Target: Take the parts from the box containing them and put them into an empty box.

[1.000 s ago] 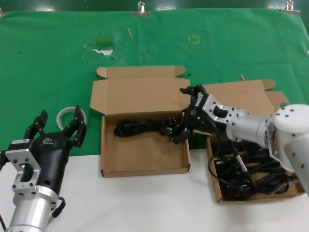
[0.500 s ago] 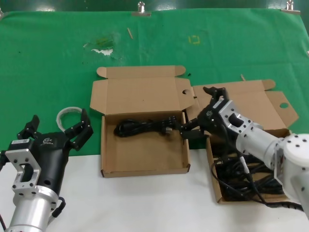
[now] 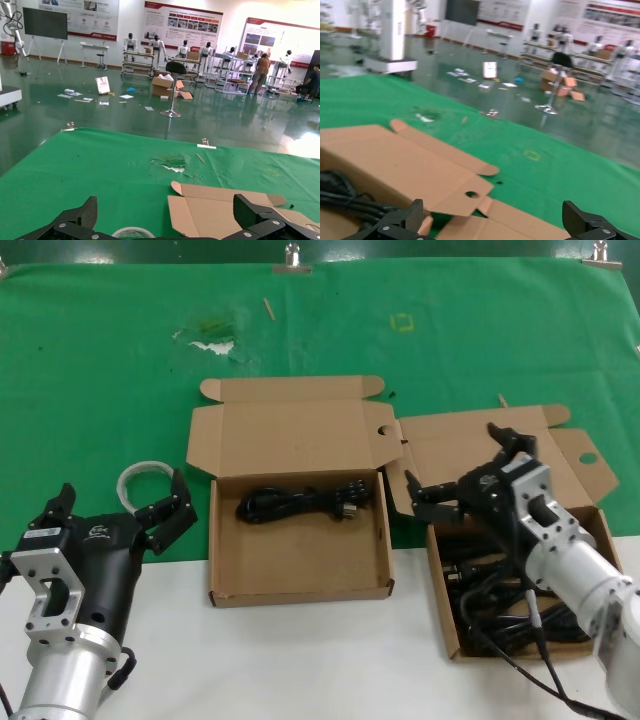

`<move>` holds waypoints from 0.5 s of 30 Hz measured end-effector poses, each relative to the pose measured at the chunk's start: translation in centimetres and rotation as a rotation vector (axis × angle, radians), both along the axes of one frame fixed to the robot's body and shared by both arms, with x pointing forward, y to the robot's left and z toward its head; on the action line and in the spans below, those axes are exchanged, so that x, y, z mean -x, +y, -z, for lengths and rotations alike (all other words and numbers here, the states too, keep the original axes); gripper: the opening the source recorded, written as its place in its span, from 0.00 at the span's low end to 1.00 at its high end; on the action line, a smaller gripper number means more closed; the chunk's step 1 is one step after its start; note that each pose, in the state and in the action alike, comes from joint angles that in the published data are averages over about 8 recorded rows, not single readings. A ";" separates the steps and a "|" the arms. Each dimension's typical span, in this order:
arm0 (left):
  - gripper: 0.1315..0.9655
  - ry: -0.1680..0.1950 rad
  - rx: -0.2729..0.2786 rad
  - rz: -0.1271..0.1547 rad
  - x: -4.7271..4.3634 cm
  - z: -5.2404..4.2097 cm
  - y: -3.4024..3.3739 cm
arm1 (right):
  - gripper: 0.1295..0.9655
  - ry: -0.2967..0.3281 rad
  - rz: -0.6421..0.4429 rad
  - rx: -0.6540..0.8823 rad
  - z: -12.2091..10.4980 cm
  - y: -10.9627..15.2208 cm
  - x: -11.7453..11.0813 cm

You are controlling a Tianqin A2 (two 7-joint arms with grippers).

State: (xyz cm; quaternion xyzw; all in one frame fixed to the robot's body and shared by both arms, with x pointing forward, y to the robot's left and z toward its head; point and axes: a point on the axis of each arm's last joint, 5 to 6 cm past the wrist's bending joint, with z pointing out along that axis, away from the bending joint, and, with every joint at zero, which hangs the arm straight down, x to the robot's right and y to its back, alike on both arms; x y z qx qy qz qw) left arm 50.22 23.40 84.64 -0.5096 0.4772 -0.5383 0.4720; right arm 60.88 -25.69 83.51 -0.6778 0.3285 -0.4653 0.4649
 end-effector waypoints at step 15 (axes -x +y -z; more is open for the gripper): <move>1.00 0.000 0.000 0.000 0.00 0.00 0.00 | 1.00 -0.062 0.208 -0.184 -0.8 -1.6 6.3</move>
